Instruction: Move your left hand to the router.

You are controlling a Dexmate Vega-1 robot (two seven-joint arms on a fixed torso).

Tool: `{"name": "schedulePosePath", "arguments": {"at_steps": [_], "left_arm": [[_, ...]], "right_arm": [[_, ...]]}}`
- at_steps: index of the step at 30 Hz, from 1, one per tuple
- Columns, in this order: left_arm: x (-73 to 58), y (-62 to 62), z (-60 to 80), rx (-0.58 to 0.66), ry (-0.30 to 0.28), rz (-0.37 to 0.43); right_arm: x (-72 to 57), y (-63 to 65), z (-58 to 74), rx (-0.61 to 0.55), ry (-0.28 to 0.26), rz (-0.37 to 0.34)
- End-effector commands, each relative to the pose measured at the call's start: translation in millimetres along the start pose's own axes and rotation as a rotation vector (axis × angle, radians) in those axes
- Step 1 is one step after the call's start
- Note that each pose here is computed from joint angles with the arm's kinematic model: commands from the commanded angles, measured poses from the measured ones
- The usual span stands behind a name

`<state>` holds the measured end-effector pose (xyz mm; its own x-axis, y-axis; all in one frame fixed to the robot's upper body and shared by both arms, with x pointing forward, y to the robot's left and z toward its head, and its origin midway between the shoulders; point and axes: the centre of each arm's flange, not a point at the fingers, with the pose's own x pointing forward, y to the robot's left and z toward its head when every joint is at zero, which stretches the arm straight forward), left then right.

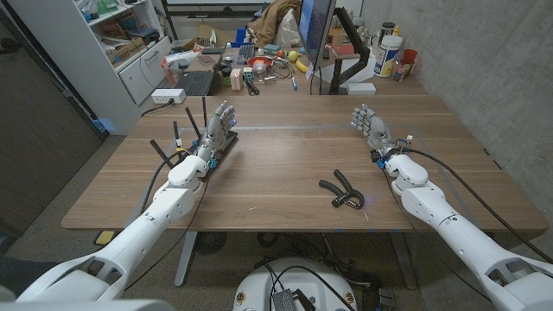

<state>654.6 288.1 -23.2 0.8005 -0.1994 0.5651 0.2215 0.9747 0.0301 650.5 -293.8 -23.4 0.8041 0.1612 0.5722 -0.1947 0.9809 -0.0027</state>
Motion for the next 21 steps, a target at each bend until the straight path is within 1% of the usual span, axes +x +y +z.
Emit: {"name": "schedulePosePath", "arguments": {"at_steps": [1, 13, 21], "left_arm": [[5.5, 0.5, 4.8, -0.012, -0.016, -0.005], [1.9, -1.7, 11.6, -0.012, -0.062, 0.009], [0.4, -2.6, 12.8, -0.01, -0.062, 0.003]], "right_arm": [[2.7, 1.7, 3.1, -0.028, 0.004, 0.019], [5.2, 3.7, 3.0, -0.025, 0.005, 0.021], [6.9, 5.3, 1.3, -0.021, 0.007, 0.026]]}}
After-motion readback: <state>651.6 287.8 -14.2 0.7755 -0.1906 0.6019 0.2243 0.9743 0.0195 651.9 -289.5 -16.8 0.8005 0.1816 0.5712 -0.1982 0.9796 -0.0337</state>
